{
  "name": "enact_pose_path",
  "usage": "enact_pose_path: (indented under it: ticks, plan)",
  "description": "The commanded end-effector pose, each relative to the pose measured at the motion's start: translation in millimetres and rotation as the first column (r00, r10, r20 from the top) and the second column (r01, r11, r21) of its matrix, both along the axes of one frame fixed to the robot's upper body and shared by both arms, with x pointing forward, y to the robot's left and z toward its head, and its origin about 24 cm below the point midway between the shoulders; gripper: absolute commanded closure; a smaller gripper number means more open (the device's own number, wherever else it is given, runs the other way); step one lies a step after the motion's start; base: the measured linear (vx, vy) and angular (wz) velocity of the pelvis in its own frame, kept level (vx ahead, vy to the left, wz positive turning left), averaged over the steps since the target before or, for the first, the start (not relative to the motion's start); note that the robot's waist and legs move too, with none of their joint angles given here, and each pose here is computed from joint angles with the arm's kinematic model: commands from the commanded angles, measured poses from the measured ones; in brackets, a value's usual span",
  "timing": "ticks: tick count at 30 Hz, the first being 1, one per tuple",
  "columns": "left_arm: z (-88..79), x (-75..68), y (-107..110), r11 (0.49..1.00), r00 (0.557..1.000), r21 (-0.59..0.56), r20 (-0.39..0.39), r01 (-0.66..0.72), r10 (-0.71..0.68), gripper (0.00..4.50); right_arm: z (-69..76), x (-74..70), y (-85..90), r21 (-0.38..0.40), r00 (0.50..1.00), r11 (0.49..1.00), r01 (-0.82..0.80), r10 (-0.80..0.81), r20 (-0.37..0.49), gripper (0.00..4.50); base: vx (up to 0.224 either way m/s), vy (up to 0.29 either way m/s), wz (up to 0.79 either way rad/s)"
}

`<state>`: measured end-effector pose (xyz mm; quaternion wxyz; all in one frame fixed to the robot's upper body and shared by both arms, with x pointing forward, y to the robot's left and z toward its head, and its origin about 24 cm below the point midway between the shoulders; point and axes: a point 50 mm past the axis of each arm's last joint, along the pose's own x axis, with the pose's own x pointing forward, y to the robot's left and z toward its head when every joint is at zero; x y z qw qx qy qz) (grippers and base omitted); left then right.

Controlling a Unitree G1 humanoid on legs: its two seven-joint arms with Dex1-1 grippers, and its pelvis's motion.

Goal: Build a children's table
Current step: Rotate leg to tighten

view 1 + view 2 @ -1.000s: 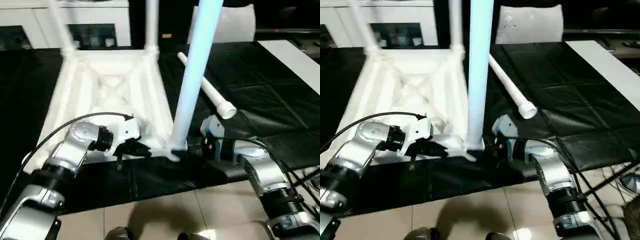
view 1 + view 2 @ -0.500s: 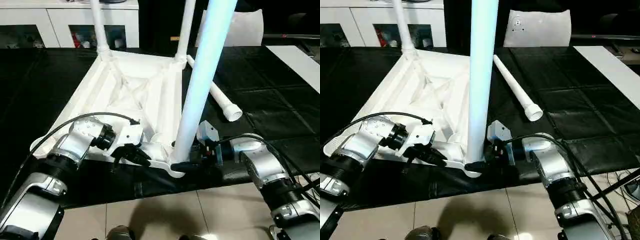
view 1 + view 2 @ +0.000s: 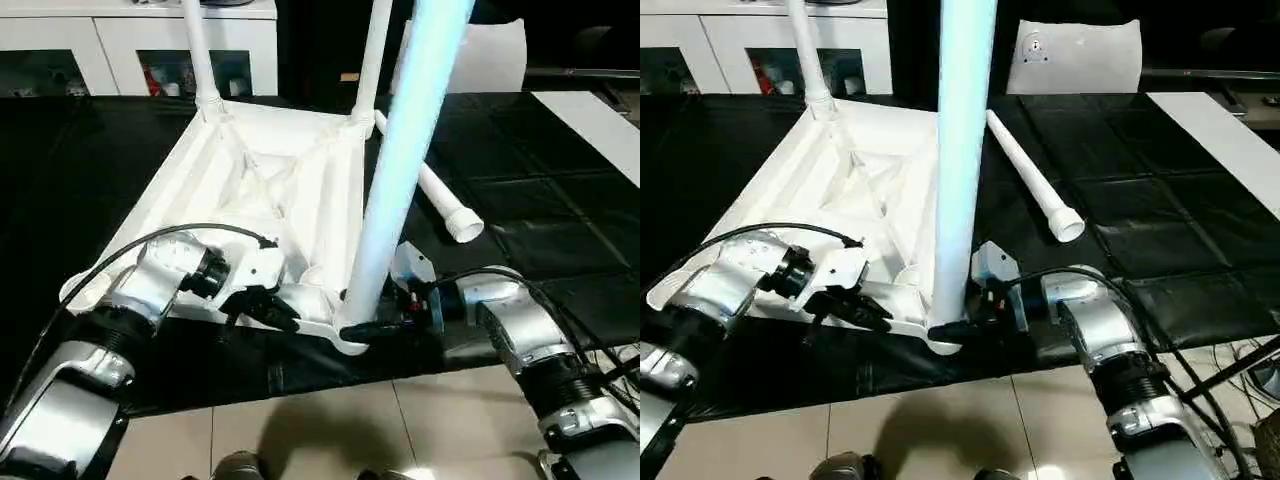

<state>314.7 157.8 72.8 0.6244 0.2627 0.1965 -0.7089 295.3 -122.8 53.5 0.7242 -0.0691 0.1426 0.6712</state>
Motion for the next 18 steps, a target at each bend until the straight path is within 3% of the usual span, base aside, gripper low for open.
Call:
enact_pose_path:
  ticks: [1, 6, 8, 9, 13, 18]
  plan:
    - [1.9, -0.6, -3.6, 1.000, 0.999, 0.026, 0.047, -0.009, 0.007, 4.50, -1.9, 1.5, -0.1, 0.041, 0.995, 0.995, 0.095, -0.094, -0.018, 1.85, 0.000, 0.000, 0.00]
    - [3.8, -5.7, -8.5, 0.951, 0.955, -0.106, 0.033, -0.290, 0.294, 4.50, -4.3, 6.7, 24.7, 0.154, 0.933, 0.920, 0.359, -0.353, -0.069, 1.85, 0.000, 0.000, 0.00]
    - [4.4, -6.3, -16.7, 0.916, 0.926, -0.148, 0.005, -0.373, 0.378, 4.50, -4.0, 9.2, 35.6, 0.179, 0.904, 0.886, 0.427, -0.414, -0.103, 1.86, 0.000, 0.000, 0.00]
    - [5.6, -4.9, -27.7, 0.869, 0.887, -0.192, -0.008, -0.455, 0.462, 4.50, -3.5, 12.2, 46.8, 0.190, 0.870, 0.849, 0.493, -0.476, -0.129, 1.86, 0.000, 0.000, 0.00]
    - [1.1, -2.8, -55.2, 0.805, 0.829, -0.229, -0.014, -0.547, 0.559, 4.50, -5.6, 18.5, 69.7, 0.160, 0.802, 0.786, 0.597, -0.579, -0.146, 1.88, 0.000, 0.000, 0.00]
    - [-2.1, -2.9, -79.7, 0.767, 0.787, -0.224, 0.002, -0.601, 0.617, 4.50, -8.5, 25.6, 81.8, 0.119, 0.698, 0.688, 0.715, -0.695, -0.175, 1.88, 0.000, 0.000, 0.00]
